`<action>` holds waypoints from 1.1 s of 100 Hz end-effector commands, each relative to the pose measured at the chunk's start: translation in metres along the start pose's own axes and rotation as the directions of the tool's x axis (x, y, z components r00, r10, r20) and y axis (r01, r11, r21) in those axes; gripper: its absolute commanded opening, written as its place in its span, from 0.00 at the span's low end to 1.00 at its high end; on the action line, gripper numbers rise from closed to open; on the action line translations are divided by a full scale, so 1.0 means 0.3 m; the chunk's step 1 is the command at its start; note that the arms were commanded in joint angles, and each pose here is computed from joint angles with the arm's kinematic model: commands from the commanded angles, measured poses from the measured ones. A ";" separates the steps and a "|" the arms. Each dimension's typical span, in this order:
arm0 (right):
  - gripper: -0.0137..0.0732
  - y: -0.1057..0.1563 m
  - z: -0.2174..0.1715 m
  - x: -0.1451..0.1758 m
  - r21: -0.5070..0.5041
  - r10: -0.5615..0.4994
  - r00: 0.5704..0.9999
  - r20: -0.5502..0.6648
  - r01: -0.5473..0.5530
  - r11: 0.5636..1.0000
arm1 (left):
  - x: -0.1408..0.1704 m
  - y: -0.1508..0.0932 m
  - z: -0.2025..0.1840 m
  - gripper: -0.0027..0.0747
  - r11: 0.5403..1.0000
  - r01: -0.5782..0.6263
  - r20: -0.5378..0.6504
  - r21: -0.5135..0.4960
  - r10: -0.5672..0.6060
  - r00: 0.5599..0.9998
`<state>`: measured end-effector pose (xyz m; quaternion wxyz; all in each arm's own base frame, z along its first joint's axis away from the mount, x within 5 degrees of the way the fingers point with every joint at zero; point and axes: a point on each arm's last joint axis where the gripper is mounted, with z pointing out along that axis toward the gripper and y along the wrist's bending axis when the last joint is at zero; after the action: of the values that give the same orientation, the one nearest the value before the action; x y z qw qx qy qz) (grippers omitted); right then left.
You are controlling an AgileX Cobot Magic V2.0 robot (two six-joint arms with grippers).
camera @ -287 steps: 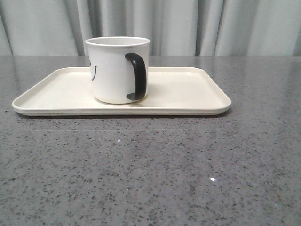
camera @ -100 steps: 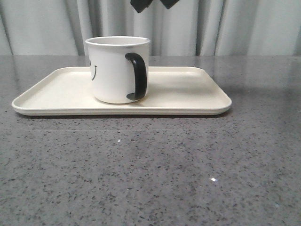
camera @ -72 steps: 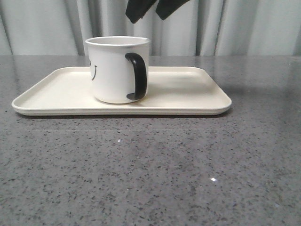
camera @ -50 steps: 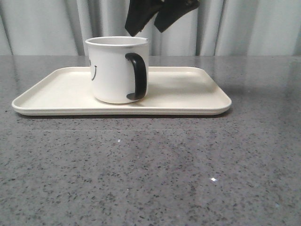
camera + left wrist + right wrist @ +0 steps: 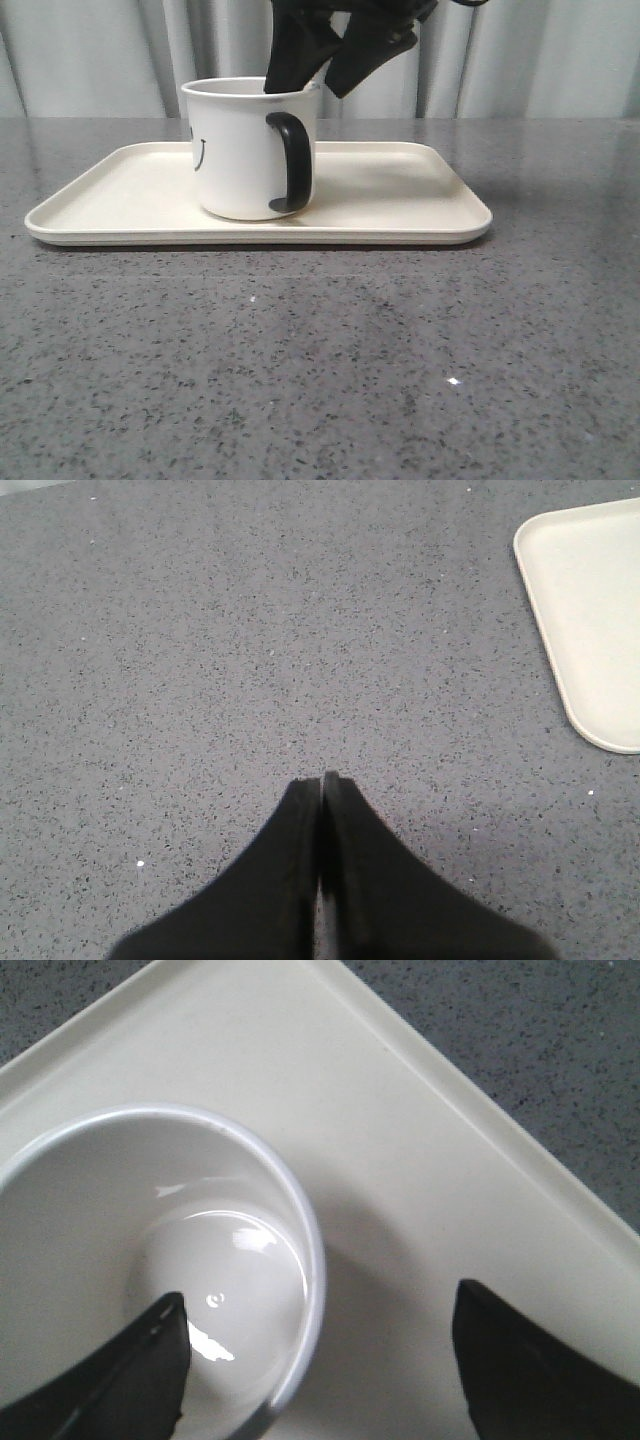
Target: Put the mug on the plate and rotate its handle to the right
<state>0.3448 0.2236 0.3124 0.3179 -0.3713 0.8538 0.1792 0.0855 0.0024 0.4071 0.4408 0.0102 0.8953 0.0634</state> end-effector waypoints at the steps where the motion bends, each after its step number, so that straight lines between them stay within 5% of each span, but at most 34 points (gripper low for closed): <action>1: 0.79 0.015 -0.081 -0.058 0.009 -0.011 0.994 0.105 0.010 1.000 | -0.029 0.004 -0.015 0.01 1.000 0.006 0.072 0.004 -0.006 0.997; 38: 0.73 0.014 -0.055 -0.050 -0.011 0.008 0.996 0.086 -0.007 1.000 | -0.029 0.004 -0.015 0.01 1.000 0.006 0.072 0.004 -0.006 0.997; 76: 0.07 0.016 -0.054 -0.047 -0.018 0.008 0.997 0.077 -0.007 1.000 | -0.029 0.004 -0.015 0.01 1.000 0.006 0.072 0.004 -0.006 0.997; 110: 0.09 0.020 -0.061 -0.049 -0.027 0.005 0.998 0.066 -0.003 1.000 | -0.029 0.004 -0.015 0.01 1.000 0.006 0.072 0.004 -0.006 0.997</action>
<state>0.3454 0.2270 0.3048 0.2965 -0.3674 0.8599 0.1943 0.0855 0.0024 0.4071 0.4408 0.0102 0.8953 0.0634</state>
